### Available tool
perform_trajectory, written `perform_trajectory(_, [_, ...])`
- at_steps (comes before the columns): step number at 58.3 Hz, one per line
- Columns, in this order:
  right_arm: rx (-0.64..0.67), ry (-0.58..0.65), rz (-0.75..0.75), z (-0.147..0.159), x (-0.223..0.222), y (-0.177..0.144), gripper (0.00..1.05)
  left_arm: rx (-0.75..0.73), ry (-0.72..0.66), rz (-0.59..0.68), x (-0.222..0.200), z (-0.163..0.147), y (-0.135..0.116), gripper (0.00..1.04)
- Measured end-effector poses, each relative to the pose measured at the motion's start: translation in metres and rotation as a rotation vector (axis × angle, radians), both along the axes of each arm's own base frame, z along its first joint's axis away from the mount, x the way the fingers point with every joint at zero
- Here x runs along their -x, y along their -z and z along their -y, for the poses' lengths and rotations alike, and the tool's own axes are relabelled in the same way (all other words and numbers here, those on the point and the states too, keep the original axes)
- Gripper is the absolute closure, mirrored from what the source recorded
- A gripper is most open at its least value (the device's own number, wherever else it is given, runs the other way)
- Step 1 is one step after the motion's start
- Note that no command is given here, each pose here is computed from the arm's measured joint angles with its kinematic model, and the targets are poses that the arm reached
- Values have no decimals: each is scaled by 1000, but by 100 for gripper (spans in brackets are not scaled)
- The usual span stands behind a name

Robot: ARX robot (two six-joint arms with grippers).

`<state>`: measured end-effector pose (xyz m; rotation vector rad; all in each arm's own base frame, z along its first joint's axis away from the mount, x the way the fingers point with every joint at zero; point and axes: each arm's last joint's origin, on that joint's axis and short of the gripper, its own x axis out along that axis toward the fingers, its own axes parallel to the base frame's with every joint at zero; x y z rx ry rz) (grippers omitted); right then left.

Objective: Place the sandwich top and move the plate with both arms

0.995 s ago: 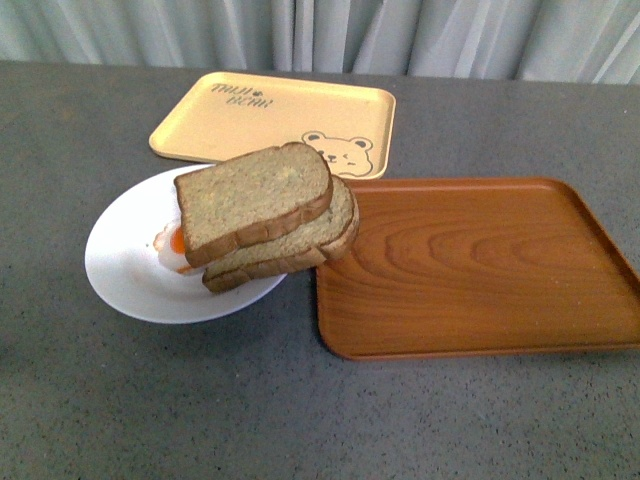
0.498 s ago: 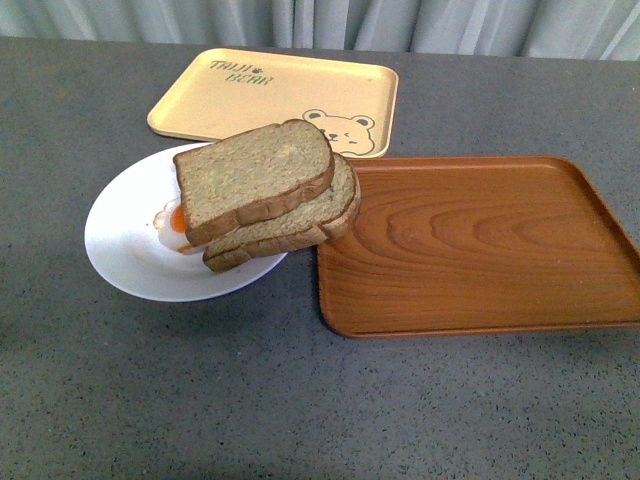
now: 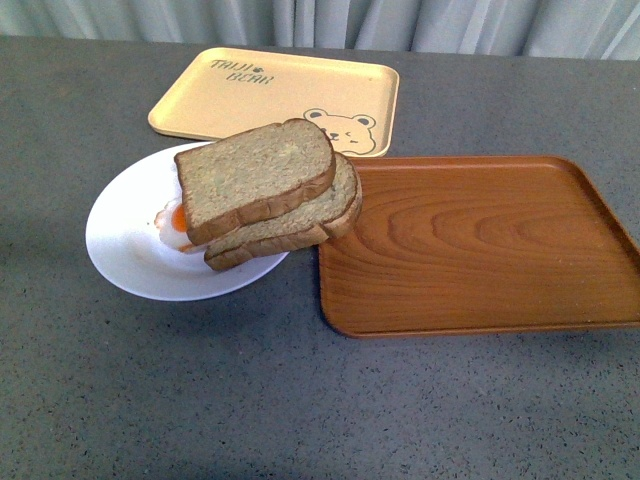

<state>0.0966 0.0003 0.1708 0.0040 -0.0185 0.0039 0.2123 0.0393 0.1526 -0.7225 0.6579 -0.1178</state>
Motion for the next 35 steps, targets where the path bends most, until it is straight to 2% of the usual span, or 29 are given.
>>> perform_trajectory(12, [0,1,0,0,0,0,9,51,-65,-92,-43,-2,43,9])
perform_trajectory(23, [0,0,0,0,0,0,9,93,-103,-126,-59,3,61,9])
perform_trajectory(35, [0,0,0,0,0,0,9,115,-84,-161,-70,21,79,9])
